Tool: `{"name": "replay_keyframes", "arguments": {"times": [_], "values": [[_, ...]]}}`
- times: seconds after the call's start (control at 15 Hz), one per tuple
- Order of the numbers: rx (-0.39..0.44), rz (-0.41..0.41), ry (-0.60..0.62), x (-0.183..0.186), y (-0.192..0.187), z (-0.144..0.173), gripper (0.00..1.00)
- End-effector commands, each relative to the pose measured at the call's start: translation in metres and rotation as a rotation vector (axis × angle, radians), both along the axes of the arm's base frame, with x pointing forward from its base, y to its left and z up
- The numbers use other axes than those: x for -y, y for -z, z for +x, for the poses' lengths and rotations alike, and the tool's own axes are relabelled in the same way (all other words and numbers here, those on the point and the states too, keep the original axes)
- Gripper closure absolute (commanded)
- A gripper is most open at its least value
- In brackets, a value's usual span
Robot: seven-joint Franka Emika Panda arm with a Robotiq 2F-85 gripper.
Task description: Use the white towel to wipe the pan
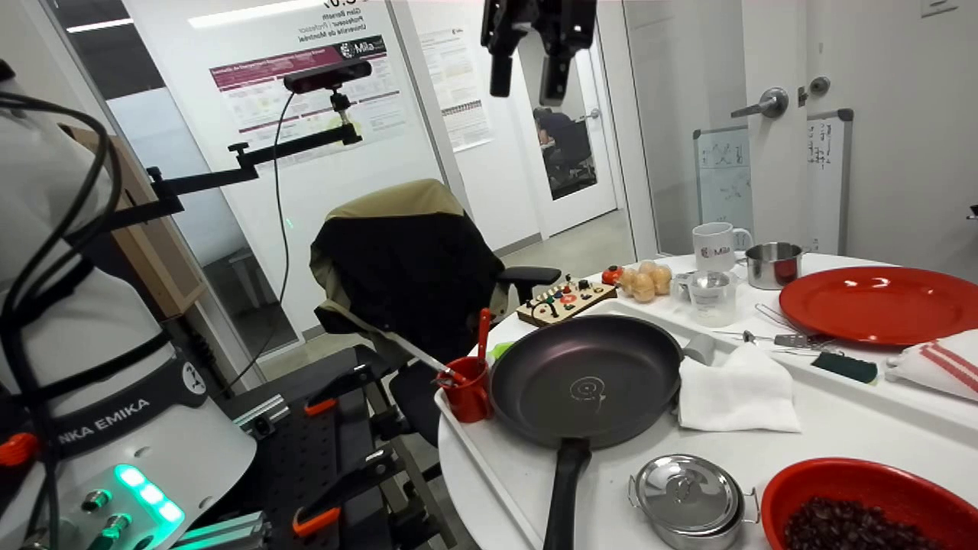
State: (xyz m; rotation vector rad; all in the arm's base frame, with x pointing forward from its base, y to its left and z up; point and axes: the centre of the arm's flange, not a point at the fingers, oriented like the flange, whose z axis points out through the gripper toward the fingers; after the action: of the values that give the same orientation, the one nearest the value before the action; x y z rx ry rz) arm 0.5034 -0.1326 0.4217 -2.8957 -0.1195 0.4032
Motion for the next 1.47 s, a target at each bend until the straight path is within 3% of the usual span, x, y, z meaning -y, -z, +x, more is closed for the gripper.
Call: {"name": "replay_keyframes", "arguments": {"times": [0.0,0.2,0.73,1.07,1.4], "values": [[0.082,-0.076,-0.043,0.008,0.04,0.023,0.0],[0.104,-0.103,-0.041,0.014,0.081,0.032,0.0],[0.056,-0.155,-0.034,0.027,0.205,0.031,0.0],[0.092,-0.17,0.016,0.047,0.23,0.044,0.0],[0.152,-0.13,0.213,0.049,0.238,0.071,0.0]]}}
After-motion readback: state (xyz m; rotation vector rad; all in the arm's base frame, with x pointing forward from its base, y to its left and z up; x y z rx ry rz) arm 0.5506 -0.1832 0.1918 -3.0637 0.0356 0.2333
